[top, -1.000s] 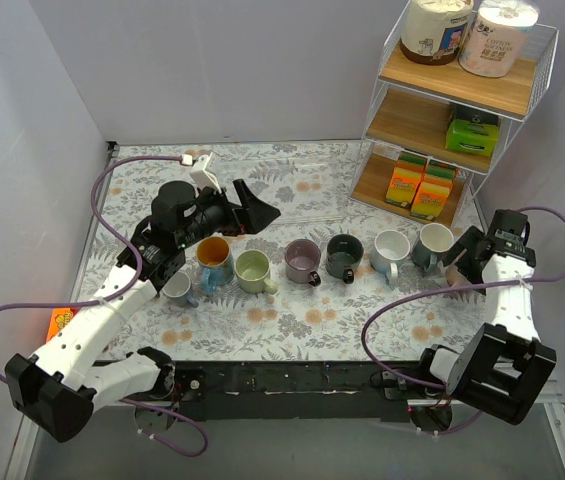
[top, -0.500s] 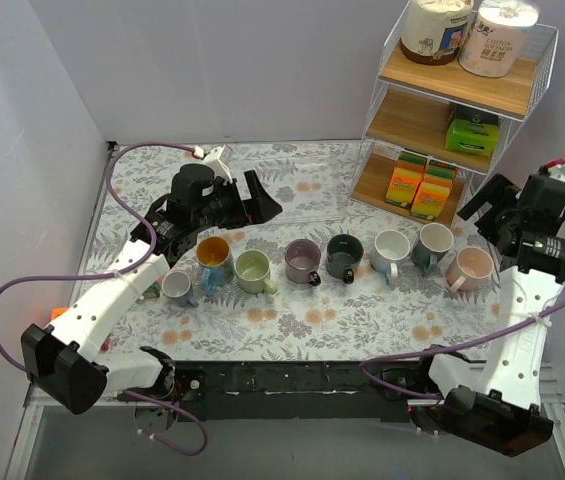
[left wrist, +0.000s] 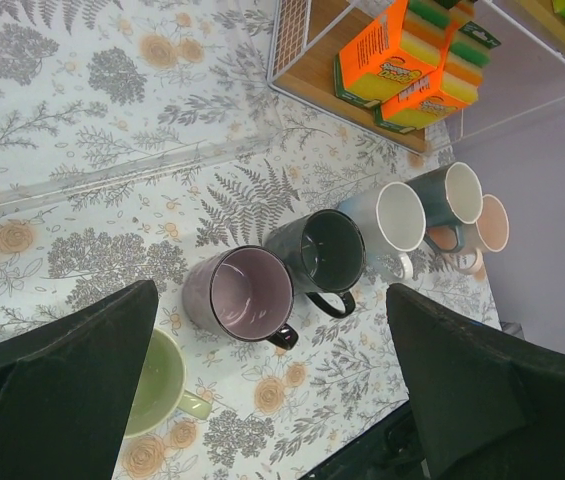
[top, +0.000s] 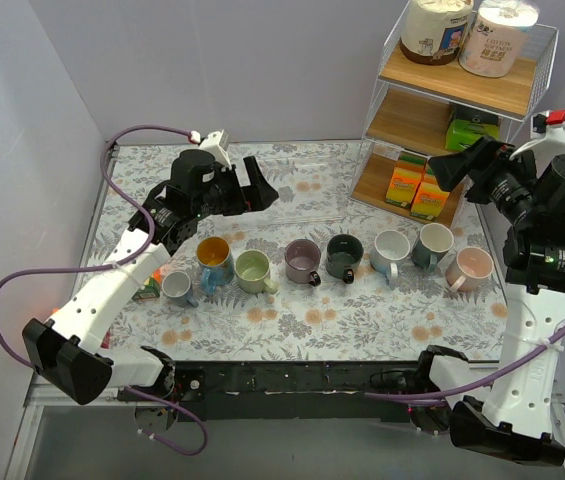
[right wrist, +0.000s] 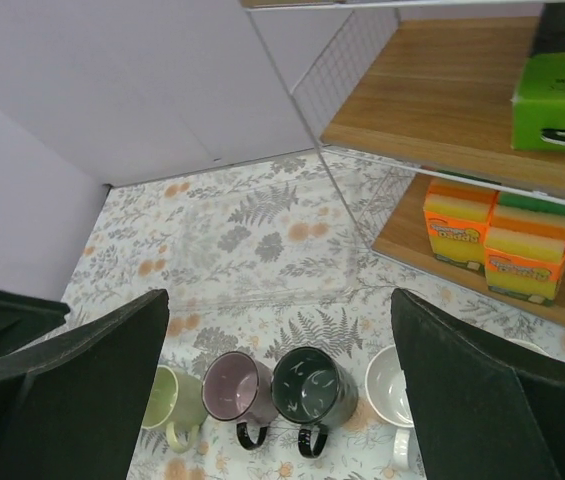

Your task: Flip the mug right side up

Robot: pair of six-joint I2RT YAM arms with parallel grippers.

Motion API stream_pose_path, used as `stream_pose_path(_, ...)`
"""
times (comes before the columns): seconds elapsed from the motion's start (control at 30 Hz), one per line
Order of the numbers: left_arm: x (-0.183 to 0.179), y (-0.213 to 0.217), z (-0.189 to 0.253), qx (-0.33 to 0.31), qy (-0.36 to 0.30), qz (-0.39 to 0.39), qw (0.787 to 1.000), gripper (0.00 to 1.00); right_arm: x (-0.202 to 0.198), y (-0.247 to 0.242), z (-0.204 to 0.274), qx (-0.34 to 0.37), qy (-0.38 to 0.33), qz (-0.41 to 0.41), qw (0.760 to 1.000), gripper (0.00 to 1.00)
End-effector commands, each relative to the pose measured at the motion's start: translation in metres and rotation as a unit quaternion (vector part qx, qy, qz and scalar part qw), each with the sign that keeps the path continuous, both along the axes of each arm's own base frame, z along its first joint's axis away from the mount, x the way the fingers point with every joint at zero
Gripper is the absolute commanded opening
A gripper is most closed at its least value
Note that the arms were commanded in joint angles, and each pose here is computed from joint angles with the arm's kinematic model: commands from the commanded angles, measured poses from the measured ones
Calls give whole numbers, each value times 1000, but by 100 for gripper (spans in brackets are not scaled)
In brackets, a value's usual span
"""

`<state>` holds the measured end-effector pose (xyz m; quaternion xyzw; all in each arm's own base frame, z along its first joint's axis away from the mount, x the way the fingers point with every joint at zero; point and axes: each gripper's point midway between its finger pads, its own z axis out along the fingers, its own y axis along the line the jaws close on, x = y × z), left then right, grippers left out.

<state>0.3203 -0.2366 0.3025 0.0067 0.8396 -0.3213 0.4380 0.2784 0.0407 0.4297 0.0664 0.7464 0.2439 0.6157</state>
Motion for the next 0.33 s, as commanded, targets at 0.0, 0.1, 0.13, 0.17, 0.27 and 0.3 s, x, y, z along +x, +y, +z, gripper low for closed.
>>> stream_pose_path(0.0,0,9,28,2,-34,13,999,98,-6,23,30,-28,-69,70,995,99)
stream_pose_path(0.1,-1,8,32,0,-38,9,999,98,-4,24,23,-19,-64,69,995,99)
stream_pose_path(0.13,-2,9,30,0,-37,9,999,98,-4,22,19,-17,-63,60,996,99)
stream_pose_path(0.17,-2,7,29,1,-40,5,999,98,-4,20,19,-16,-67,54,996,99)
stream_pose_path(0.27,-1,9,24,7,-35,8,999,98,-2,15,18,-16,-71,36,997,99)
stream_pose_path(0.3,-1,10,24,8,-36,11,999,98,-1,15,17,-15,-67,36,997,99)
